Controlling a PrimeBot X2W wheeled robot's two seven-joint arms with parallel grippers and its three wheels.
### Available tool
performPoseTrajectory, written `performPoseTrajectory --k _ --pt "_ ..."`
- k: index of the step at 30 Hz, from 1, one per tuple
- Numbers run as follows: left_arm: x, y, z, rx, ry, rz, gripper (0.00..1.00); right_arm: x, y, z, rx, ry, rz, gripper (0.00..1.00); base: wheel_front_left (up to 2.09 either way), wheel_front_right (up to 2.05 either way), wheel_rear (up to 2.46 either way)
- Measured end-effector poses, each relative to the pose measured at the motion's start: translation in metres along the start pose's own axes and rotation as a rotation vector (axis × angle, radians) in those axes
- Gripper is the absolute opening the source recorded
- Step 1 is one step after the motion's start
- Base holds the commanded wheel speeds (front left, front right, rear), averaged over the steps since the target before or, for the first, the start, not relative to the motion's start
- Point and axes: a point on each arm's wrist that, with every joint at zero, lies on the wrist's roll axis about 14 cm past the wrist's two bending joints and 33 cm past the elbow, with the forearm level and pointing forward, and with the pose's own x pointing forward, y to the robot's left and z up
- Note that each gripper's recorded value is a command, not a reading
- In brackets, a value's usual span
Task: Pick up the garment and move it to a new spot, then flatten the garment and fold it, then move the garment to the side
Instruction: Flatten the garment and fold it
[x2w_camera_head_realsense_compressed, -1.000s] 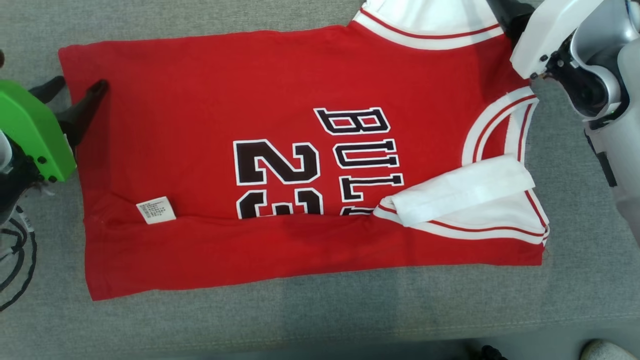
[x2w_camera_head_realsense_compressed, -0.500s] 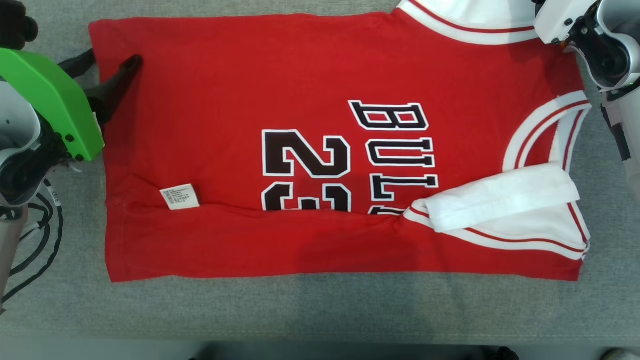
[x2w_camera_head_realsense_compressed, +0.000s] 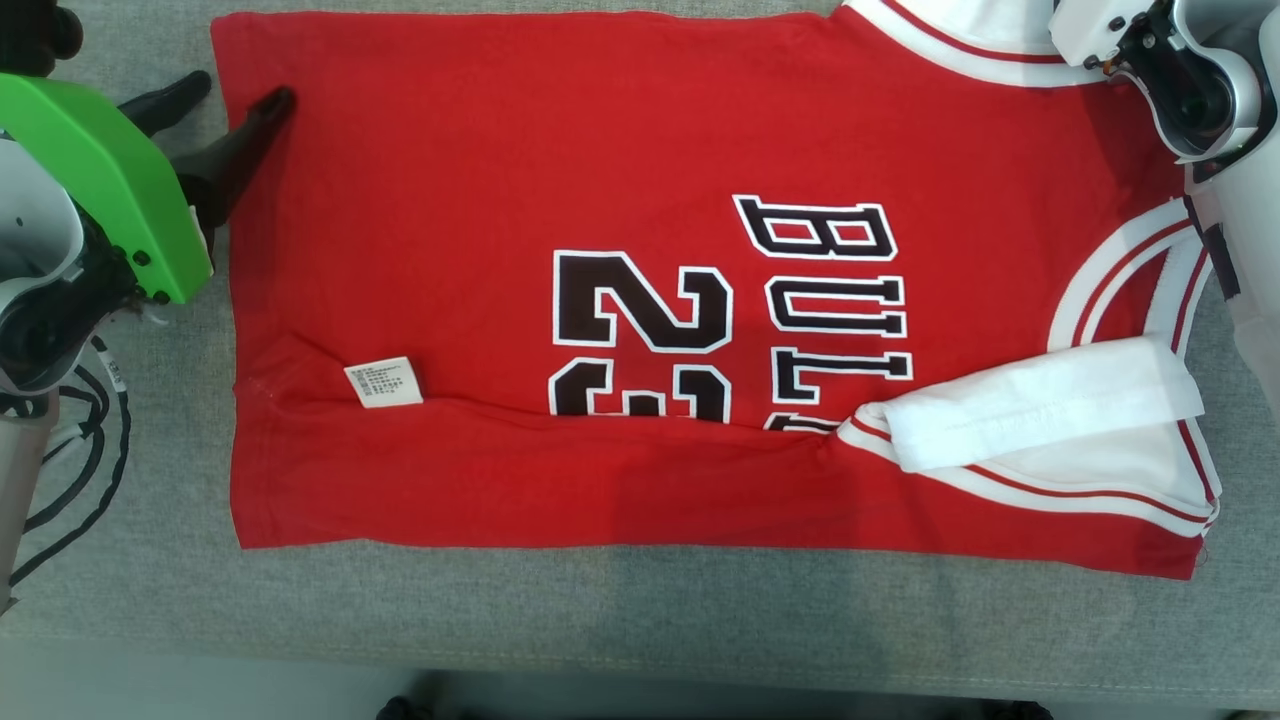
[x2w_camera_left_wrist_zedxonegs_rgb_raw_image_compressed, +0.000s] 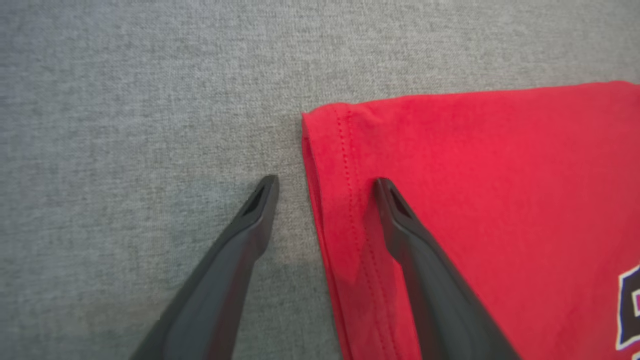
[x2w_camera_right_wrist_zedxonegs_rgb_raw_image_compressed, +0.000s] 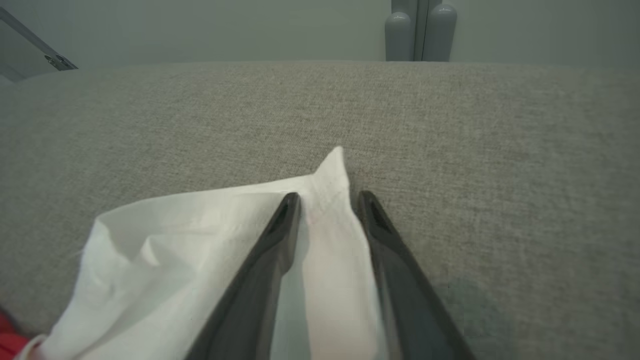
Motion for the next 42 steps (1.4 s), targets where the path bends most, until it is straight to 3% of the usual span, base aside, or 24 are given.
performPoseTrajectory --k 2,6,7,23,27,34,35,36,38,42 --pt "0.000 0.002 0.001 -0.001 -0.006 0.003 1.00 0.001 0.002 0.000 -0.007 0.000 0.009 0.36 0.00 0.00 0.00" --pt "0.000 0.009 0.002 -0.007 -0.007 0.021 1.00 0.001 0.008 0.001 -0.016 0.000 0.028 0.03 0.00 0.00 0.00" --pt "0.000 0.011 0.003 -0.008 -0.010 0.027 1.00 0.000 0.008 0.000 -0.014 0.001 0.028 0.00 0.00 0.00 0.00" --pt "0.008 0.005 0.010 -0.017 -0.012 0.005 1.00 -0.017 0.012 0.001 -0.023 -0.003 0.033 0.00 0.00 0.00 0.00" --pt "0.010 0.000 0.009 -0.015 0.004 -0.011 0.91 -0.024 0.009 0.001 -0.034 0.002 0.026 0.00 0.00 0.00 0.00" --pt "0.010 -0.015 0.010 -0.024 0.015 -0.058 0.85 -0.032 0.008 0.004 -0.042 0.002 0.016 0.00 0.00 0.00 0.00" --pt "0.010 -0.015 0.010 -0.023 0.018 -0.059 0.82 -0.032 0.008 0.004 -0.045 0.002 0.019 0.00 0.00 0.00 0.00" --pt "0.010 -0.017 0.010 -0.017 0.021 -0.065 0.66 -0.033 0.010 0.005 -0.044 0.001 0.021 0.00 0.00 0.00 0.00" --pt "0.010 -0.019 0.011 -0.014 0.020 -0.070 0.00 -0.035 0.013 0.005 -0.040 0.001 0.026 0.00 0.00 0.00 0.00" --pt "0.011 -0.027 0.010 -0.004 0.025 -0.089 0.00 -0.038 0.015 0.009 -0.043 -0.007 0.032 0.00 0.00 0.00 0.00"
